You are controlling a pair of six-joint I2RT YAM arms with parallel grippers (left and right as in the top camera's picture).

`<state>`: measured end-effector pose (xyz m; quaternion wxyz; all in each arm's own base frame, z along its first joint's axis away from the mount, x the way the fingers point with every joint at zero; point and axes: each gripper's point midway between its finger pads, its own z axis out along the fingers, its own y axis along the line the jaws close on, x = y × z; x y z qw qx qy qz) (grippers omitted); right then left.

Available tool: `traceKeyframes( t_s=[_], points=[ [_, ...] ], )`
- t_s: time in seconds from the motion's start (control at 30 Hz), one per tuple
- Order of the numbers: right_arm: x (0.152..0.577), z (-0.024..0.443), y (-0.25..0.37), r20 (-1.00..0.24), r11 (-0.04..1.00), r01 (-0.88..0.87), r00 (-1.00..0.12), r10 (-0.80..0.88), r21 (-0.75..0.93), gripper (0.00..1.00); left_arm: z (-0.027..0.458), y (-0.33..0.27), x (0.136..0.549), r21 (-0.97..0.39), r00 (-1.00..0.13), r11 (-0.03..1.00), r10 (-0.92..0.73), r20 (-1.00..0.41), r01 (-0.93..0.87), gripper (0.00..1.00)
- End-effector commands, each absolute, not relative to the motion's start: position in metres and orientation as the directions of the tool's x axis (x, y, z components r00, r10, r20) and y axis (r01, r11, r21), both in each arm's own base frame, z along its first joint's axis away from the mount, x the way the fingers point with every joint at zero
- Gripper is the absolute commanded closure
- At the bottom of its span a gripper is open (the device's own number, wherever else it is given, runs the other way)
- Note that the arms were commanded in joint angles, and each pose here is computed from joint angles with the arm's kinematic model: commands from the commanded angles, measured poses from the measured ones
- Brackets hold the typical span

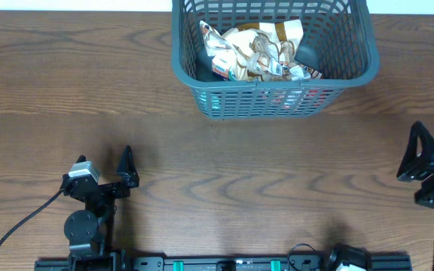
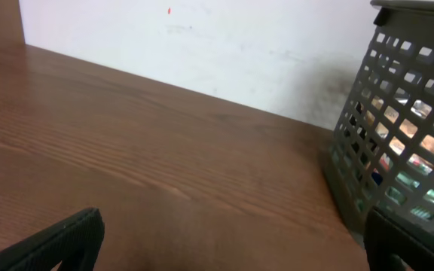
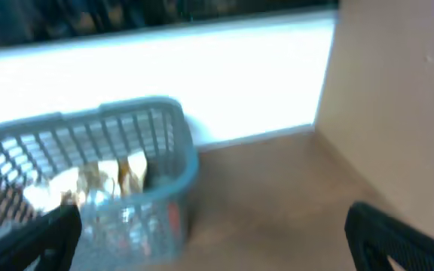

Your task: Pack container

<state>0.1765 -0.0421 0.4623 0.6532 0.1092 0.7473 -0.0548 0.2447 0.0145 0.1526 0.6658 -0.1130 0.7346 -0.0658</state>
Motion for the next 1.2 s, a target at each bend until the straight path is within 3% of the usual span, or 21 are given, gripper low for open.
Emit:
traceKeyframes(
  t_s=[0.0, 0.17, 0.27, 0.77, 1.17],
  points=[
    [0.189, 0.433, -0.037, -0.996, 0.982, 0.187, -0.085, 0.042, 0.025, 0.01, 0.137, 0.013, 0.244, -0.238, -0.135, 0.968, -0.248, -0.959, -0.083, 0.01],
    [0.203, 0.402, -0.019, -0.999, 0.997, 0.077, 0.052, -0.009, -0.005, 0.01, 0.137, 0.013, 0.244, -0.238, -0.135, 0.968, -0.248, -0.959, -0.083, 0.01],
    [0.208, 0.384, -0.008, -0.994, 0.997, 0.028, 0.08, -0.074, -0.072, 0.01, 0.137, 0.013, 0.244, -0.238, -0.135, 0.968, -0.248, -0.959, -0.083, 0.01],
    [0.229, 0.259, 0.004, -0.996, 0.996, -0.013, 0.015, -0.083, -0.084, 0.01, 0.137, 0.013, 0.244, -0.238, -0.135, 0.968, -0.248, -0.959, -0.083, 0.01],
    [0.233, 0.221, -0.001, -0.999, 0.999, 0.011, 0.02, -0.044, -0.044, 0.01, 0.137, 0.013, 0.244, -0.238, -0.135, 0.968, -0.248, -0.959, -0.083, 0.01]
  ],
)
